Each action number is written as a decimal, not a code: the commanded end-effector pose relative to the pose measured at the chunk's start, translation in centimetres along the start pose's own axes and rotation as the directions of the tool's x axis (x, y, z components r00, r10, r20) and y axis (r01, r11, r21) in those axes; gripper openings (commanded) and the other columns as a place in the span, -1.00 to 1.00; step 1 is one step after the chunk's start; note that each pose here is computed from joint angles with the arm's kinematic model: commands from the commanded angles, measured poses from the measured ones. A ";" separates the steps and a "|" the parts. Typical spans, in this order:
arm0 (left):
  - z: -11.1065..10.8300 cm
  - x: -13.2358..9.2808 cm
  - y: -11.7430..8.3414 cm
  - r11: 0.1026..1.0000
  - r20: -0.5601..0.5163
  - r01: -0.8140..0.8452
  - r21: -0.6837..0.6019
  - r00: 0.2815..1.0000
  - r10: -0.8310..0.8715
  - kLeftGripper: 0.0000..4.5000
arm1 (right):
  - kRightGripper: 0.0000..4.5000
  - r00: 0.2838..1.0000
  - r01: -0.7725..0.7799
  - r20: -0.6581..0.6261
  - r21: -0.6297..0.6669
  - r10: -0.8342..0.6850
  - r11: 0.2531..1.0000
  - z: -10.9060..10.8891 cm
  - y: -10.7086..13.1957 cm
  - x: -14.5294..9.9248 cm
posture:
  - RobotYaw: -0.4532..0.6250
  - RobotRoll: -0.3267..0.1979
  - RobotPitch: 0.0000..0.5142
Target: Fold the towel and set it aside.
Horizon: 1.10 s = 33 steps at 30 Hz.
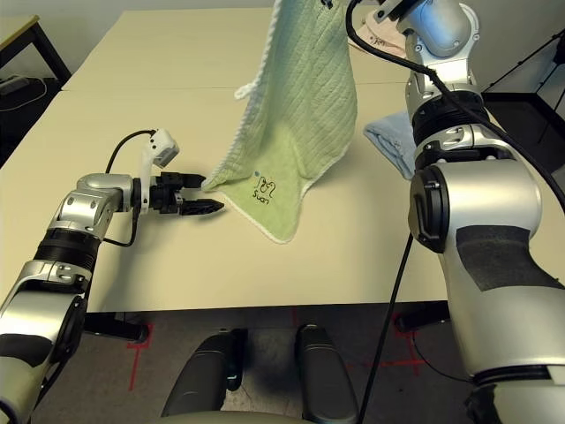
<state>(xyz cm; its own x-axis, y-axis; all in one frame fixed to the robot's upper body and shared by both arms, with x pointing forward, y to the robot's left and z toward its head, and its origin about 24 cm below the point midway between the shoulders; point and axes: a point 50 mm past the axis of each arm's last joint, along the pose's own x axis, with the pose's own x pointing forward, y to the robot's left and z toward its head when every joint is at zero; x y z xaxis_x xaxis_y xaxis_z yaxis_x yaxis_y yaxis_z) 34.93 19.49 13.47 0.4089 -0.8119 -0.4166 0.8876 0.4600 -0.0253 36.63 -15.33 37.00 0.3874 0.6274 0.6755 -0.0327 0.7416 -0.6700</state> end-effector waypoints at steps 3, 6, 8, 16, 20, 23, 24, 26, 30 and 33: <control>-0.3 -0.3 0.1 1.000 0.001 -0.009 -0.012 1.000 0.009 0.39 | -1.00 1.000 -0.009 0.013 -0.006 0.009 1.000 0.2 -0.2 0.0 | -0.05 0.25 -0.67; -0.3 -0.4 0.1 1.000 -0.005 -0.013 -0.006 1.000 0.013 -0.13 | -1.00 1.000 -0.010 0.010 -0.005 0.010 1.000 0.2 -0.3 -0.1 | -0.05 0.25 -0.67; -0.3 -0.4 0.2 1.000 -0.004 -0.017 -0.005 1.000 0.017 -0.45 | -1.00 1.000 -0.011 0.008 -0.004 0.011 1.000 0.1 -0.3 -0.1 | -0.05 0.25 -0.66; -0.6 -0.4 0.3 0.999 -0.018 -0.033 0.012 0.999 0.033 -1.00 | -1.00 1.000 -0.010 0.006 -0.003 0.010 1.000 0.1 -0.4 -0.2 | -0.05 0.25 -0.66; -0.8 -0.5 0.4 0.999 -0.037 -0.038 0.018 0.999 0.038 -1.00 | -1.00 1.000 -0.010 -0.008 -0.005 0.010 1.000 -0.1 -0.4 -0.3 | -0.06 0.25 -0.67; -0.7 -0.5 0.5 0.998 -0.039 -0.048 0.029 0.998 0.049 -1.00 | -1.00 0.999 -0.011 -0.030 0.000 0.011 1.000 -0.4 -0.3 -0.6 | -0.06 0.25 -0.67; -0.6 -0.7 0.5 0.998 -0.027 -0.062 0.030 0.998 0.063 -1.00 | -1.00 0.999 -0.013 -0.042 0.003 0.013 1.000 -0.6 -0.2 -0.8 | -0.06 0.25 -0.67; -0.1 -0.9 0.6 0.996 0.014 -0.092 0.017 0.996 0.092 -1.00 | -1.00 0.998 -0.017 -0.062 0.009 0.017 1.000 -1.0 0.0 -1.2 | -0.08 0.25 -0.67; 0.1 -1.6 -0.1 0.997 0.063 -0.083 -0.006 0.995 0.084 -1.00 | -1.00 0.995 -0.026 -0.092 0.010 0.027 1.000 -1.6 0.3 -1.9 | -0.11 0.25 -0.68; -0.4 -2.2 -0.8 0.995 0.070 -0.099 -0.013 0.993 0.100 -1.00 | -1.00 0.990 -0.037 -0.139 0.010 0.038 0.999 -2.4 0.5 -3.0 | -0.10 0.25 -0.68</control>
<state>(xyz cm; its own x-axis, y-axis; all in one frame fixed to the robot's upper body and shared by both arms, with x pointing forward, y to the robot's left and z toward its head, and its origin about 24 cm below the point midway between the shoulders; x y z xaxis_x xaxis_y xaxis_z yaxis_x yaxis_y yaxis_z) 33.71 20.54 13.93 0.4918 -0.7941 -0.3571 0.8512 0.5248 0.0052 37.48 -16.85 34.42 0.4824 0.6222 0.6165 -0.0617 0.7262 -0.6847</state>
